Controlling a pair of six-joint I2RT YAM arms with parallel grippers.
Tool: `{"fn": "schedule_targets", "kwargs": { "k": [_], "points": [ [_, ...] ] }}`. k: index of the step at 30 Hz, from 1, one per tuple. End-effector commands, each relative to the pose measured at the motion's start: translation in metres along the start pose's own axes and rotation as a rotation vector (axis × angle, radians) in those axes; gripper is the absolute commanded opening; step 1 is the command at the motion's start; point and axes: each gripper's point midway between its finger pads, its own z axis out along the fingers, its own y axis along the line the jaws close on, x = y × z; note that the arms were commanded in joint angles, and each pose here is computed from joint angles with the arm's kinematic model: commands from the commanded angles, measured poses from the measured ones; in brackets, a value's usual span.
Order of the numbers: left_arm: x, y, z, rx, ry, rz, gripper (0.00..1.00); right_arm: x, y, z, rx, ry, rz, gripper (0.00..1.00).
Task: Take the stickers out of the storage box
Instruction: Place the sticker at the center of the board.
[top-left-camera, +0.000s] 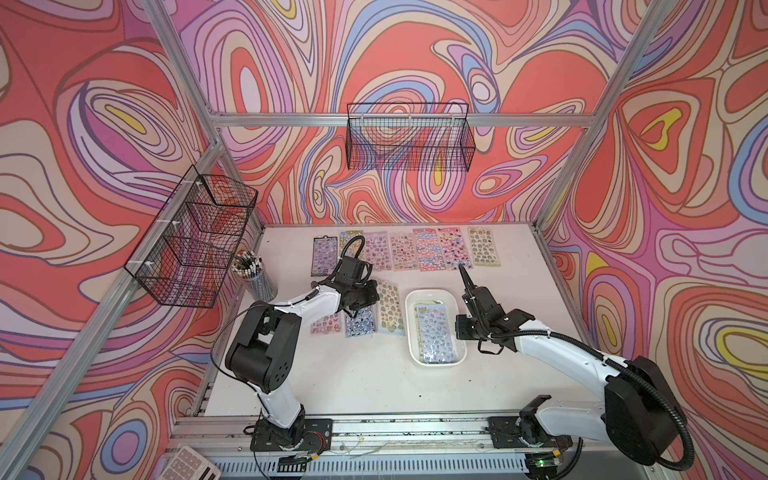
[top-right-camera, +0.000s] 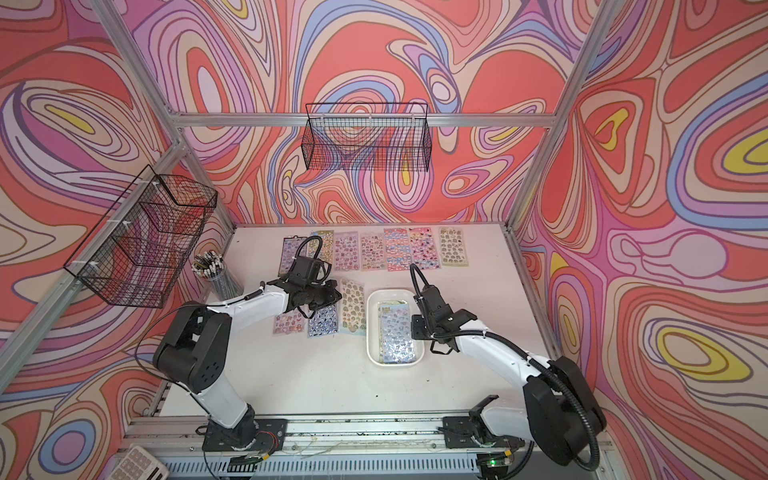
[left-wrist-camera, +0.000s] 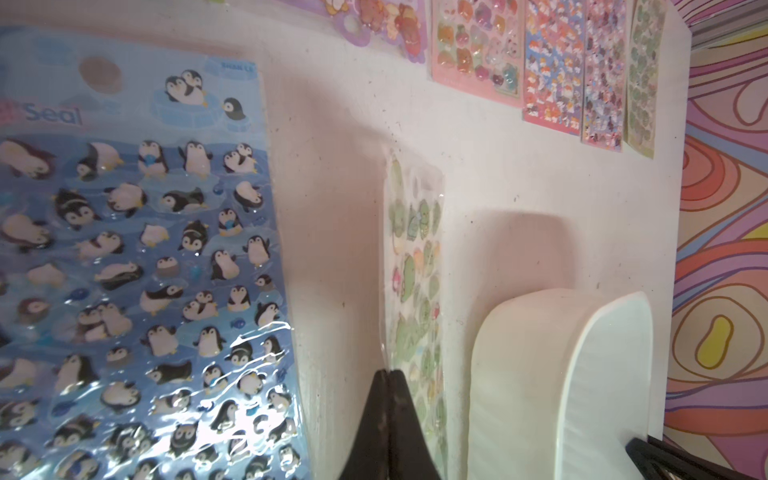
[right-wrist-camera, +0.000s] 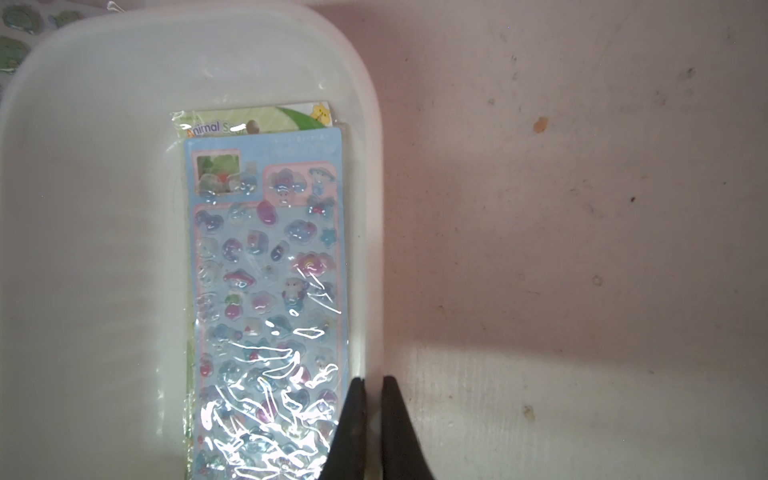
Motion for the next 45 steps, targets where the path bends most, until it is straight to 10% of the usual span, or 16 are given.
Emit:
{"fn": "schedule_targets", "kwargs": {
  "k": [1,16,29,45],
  "points": [
    [-0.012,-0.002,0.005,0.002,-0.015,0.03,0.0,0.008,-0.001,0.002,0.005,0.03,-0.017,0.0],
    [-0.019,0.024,0.012,-0.08,-0.062,-0.027,0.01,0.01,-0.001,0.002,-0.005,0.029,-0.012,0.0],
    [-0.012,0.035,0.019,-0.113,-0.047,-0.045,0.27,0.01,0.0,0.003,-0.013,0.027,-0.012,0.0],
    [-0.017,-0.017,-0.053,0.046,-0.159,0.013,0.38,0.001,0.001,-0.002,-0.002,0.003,-0.003,0.03]
  ]
}}
